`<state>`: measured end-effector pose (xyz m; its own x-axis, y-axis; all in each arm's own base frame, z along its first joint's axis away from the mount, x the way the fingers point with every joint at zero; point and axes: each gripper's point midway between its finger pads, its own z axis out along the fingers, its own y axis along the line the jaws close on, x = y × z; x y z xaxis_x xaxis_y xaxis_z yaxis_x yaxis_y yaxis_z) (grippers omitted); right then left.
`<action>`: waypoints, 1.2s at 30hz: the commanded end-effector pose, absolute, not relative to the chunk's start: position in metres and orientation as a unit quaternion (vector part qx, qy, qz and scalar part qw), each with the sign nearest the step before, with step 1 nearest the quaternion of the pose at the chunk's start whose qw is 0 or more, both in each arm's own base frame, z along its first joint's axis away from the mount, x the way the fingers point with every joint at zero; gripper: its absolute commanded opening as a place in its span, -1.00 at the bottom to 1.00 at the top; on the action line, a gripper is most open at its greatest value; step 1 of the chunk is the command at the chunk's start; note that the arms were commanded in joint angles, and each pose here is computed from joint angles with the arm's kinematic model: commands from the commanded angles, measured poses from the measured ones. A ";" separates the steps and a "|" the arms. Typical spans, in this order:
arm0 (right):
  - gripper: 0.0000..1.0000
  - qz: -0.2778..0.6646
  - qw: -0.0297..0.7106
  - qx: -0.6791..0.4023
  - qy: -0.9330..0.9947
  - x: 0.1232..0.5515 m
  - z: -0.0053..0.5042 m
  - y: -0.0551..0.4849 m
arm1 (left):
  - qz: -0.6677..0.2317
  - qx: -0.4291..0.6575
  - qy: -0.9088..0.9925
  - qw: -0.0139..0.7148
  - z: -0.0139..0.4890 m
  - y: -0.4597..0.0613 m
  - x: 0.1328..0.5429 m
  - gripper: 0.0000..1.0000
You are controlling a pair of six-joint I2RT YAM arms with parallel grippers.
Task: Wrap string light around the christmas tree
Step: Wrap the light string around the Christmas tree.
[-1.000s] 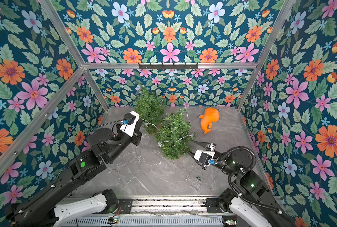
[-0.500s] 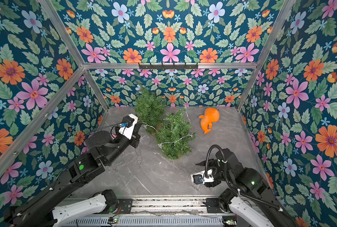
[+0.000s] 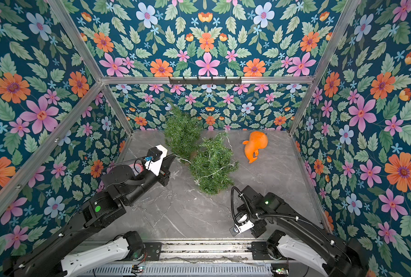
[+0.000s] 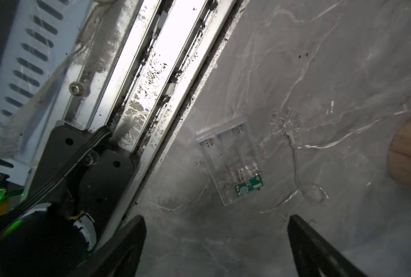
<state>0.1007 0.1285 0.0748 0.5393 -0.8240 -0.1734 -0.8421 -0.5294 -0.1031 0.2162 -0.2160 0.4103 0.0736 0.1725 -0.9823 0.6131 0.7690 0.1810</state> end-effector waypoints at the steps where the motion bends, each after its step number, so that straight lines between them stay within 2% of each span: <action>1: 0.95 0.053 0.077 -0.883 0.460 0.107 0.066 0.134 | -0.183 0.290 0.646 0.681 0.419 -0.218 0.214 -1.00; 4: 0.99 0.061 0.075 -0.883 0.459 0.111 0.057 0.141 | -0.183 0.290 0.645 0.683 0.419 -0.217 0.213 -1.00; 10: 0.94 0.067 0.063 -0.882 0.463 0.116 0.042 0.147 | -0.190 0.293 0.643 0.682 0.419 -0.218 0.211 -1.00; 22: 0.97 0.050 0.064 -0.881 0.466 0.126 0.019 0.148 | -0.201 0.294 0.639 0.682 0.420 -0.217 0.206 -1.00; 30: 0.61 0.042 0.029 -0.896 0.442 0.121 0.013 0.136 | -0.205 0.297 0.637 0.681 0.417 -0.217 0.204 -1.00; 36: 0.51 0.044 0.006 -0.899 0.435 0.115 0.011 0.131 | -0.207 0.300 0.636 0.680 0.416 -0.218 0.203 -1.00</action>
<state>0.1223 0.1373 0.0118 0.5912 -0.8013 -0.0919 -0.8055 -0.5925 -0.0153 0.2049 -0.2170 0.4066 0.0872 0.1356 -0.9869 0.6559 0.7379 0.1593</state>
